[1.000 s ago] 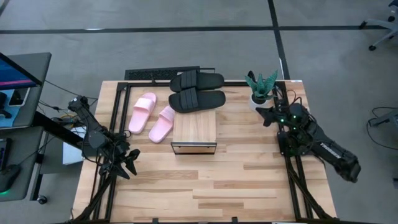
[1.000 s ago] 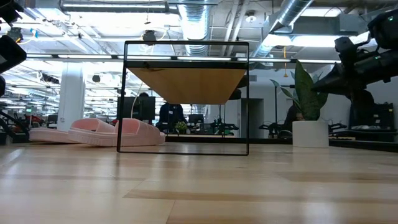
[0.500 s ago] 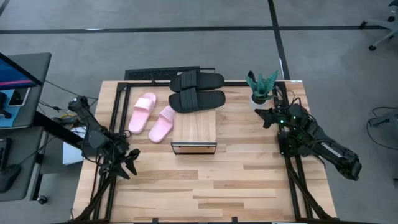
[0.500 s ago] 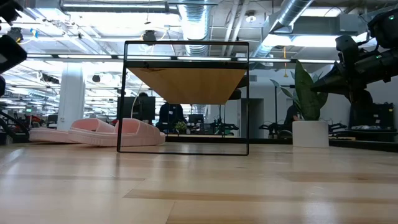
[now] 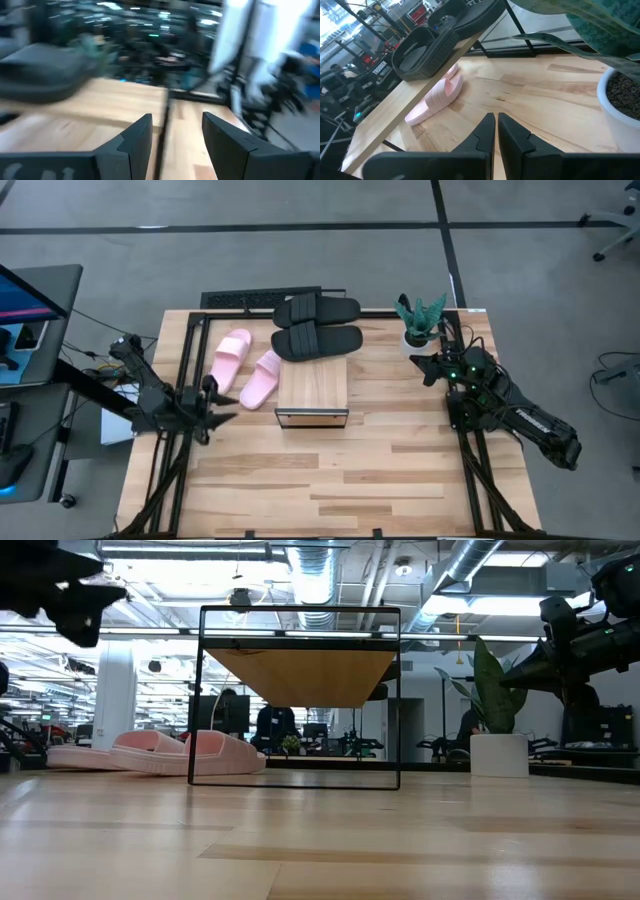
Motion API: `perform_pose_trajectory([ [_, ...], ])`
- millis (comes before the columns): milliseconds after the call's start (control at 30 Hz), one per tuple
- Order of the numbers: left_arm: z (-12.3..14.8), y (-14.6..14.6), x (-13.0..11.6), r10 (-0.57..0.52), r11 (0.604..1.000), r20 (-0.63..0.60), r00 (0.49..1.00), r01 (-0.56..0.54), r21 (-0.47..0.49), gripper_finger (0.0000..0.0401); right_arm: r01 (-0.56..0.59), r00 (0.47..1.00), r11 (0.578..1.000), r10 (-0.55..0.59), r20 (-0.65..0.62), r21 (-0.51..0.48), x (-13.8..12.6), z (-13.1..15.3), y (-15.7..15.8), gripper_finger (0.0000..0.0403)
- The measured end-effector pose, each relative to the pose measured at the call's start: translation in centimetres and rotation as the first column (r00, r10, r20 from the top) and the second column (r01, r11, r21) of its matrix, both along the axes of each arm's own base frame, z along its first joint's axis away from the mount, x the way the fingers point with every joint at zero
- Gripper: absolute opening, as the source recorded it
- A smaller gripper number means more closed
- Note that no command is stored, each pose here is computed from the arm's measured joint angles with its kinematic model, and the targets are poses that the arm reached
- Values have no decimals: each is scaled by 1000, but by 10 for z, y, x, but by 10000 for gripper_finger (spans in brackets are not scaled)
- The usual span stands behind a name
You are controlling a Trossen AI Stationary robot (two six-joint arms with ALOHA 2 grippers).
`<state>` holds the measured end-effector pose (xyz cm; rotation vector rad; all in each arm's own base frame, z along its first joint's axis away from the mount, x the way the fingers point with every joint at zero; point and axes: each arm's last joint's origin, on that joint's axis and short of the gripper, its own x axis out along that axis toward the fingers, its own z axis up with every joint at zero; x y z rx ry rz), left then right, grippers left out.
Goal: Pick and place slides into the shelf
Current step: Put the left pink slide on the shelf
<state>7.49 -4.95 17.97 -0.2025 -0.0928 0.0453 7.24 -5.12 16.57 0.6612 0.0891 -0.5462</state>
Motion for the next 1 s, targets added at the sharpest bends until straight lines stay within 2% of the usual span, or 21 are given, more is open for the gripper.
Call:
perform_pose_trajectory([
  [67,2,2,0,56,991,14,998,-54,-119,162,0,1000,1000,0,0,0,0,0,0,13],
  [133,3,3,-1,78,966,29,997,-68,-248,162,0,1000,1000,0,0,0,0,0,0,13],
  [200,3,3,-1,76,948,34,997,-61,-313,162,0,1000,1000,0,0,0,0,0,0,13],
  [433,3,4,-1,116,945,28,993,-102,-310,162,0,1000,1000,0,0,0,0,0,0,13],
  [600,3,9,-1,261,943,-2,965,-255,-215,162,0,1000,1000,0,0,0,0,0,0,13],
  [733,2,10,-1,296,944,-10,955,-295,-146,162,0,1000,1000,0,0,0,0,0,0,13],
  [833,3,12,0,316,932,-7,949,-312,-185,162,0,1000,1000,0,0,0,0,0,0,13],
  [1000,3,12,1,294,902,10,956,-274,-334,162,0,1000,1000,0,0,0,0,0,0,13],
])
